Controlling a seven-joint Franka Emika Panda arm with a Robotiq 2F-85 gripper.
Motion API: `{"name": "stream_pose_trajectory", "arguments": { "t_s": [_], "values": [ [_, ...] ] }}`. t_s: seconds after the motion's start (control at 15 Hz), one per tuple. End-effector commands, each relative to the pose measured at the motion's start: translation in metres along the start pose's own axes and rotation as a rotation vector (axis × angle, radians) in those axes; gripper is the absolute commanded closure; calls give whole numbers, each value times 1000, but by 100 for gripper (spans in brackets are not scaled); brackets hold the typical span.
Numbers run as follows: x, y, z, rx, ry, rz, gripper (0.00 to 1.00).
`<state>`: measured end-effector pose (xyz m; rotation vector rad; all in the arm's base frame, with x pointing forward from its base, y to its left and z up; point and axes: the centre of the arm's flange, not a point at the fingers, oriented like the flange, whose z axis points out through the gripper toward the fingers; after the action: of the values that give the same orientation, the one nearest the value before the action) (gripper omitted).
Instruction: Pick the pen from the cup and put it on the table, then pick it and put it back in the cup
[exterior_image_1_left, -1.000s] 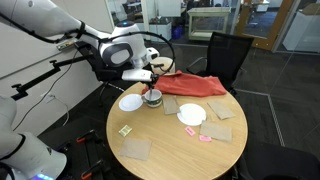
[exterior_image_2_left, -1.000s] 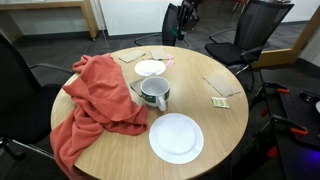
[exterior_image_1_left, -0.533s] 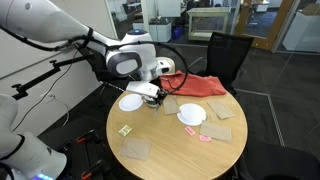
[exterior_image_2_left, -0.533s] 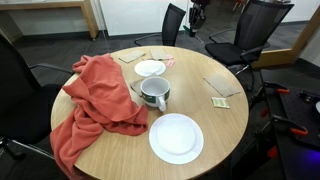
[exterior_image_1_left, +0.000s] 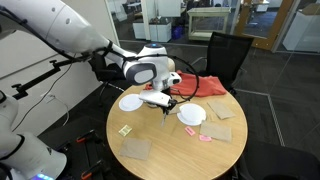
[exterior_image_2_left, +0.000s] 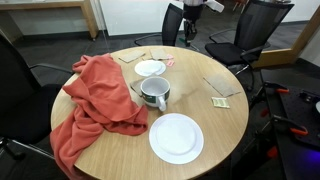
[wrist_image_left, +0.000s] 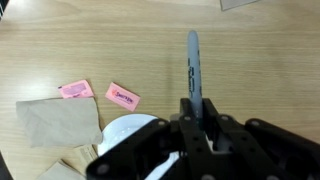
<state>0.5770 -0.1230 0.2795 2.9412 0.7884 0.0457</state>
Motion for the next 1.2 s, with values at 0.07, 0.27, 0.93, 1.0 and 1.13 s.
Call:
{"name": "stream_pose_trajectory", "arguments": {
  "t_s": [0.07, 0.27, 0.93, 1.0, 1.13],
  "values": [
    [21, 17, 33, -22, -47, -19, 96],
    [22, 22, 57, -5, -73, -26, 96],
    [-27, 36, 127, 30, -173, -22, 96],
    [-31, 37, 131, 31, -184, -23, 96],
    [-35, 37, 136, 31, -200, -25, 60]
  ]
}}
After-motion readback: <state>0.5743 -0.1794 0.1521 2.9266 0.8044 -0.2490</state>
